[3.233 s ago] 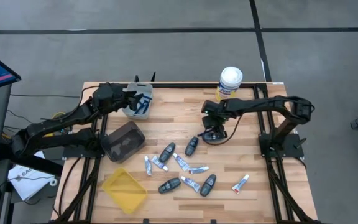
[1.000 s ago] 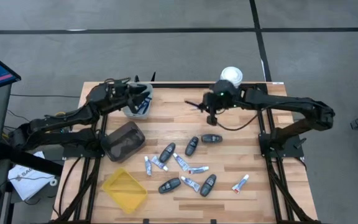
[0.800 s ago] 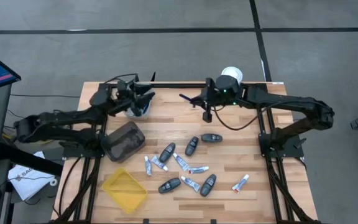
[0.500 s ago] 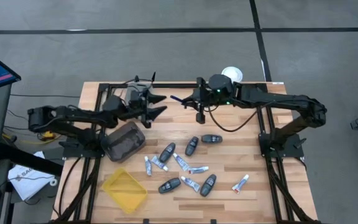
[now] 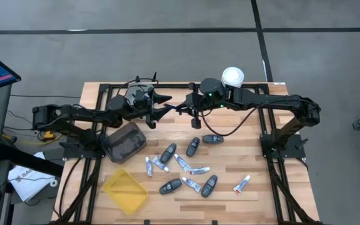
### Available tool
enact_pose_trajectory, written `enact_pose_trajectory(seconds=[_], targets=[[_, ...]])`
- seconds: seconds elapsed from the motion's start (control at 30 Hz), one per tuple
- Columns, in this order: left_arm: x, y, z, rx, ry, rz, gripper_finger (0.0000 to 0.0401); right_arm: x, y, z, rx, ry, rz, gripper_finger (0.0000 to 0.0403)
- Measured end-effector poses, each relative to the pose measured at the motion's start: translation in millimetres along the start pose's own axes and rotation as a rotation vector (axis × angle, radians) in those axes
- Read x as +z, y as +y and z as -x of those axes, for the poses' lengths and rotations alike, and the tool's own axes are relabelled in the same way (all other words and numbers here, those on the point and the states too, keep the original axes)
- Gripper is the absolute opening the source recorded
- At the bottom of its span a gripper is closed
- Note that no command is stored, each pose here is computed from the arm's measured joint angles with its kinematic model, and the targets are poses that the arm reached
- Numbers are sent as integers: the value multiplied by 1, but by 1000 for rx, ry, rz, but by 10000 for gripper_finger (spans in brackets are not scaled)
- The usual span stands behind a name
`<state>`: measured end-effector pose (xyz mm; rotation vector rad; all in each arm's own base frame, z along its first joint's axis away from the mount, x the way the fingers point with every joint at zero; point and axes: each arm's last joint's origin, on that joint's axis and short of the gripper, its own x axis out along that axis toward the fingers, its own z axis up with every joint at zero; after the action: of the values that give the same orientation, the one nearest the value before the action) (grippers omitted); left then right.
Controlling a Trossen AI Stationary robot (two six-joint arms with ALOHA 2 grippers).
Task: Pick & Place Travel size toiletries
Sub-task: Put the razor into the gray bin
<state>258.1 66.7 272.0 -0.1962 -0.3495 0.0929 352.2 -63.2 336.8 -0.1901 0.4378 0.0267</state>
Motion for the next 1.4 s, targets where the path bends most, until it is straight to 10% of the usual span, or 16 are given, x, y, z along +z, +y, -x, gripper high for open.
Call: enact_pose_trajectory(seconds=[0.5,0.93,1.2,1.4], targets=[[-1,-2,0,-60,17,-44,28,2,0,0,20,-22,-8,31],[-3,-1,0,-50,29,-62,22,2,-8,7,1,-31,-69,100],[-4,6,1,-20,58,-67,22,24,-13,83,-58,-107,-30,210],[3,24,9,73,123,-82,22,27,-1,176,-106,-146,-34,213]])
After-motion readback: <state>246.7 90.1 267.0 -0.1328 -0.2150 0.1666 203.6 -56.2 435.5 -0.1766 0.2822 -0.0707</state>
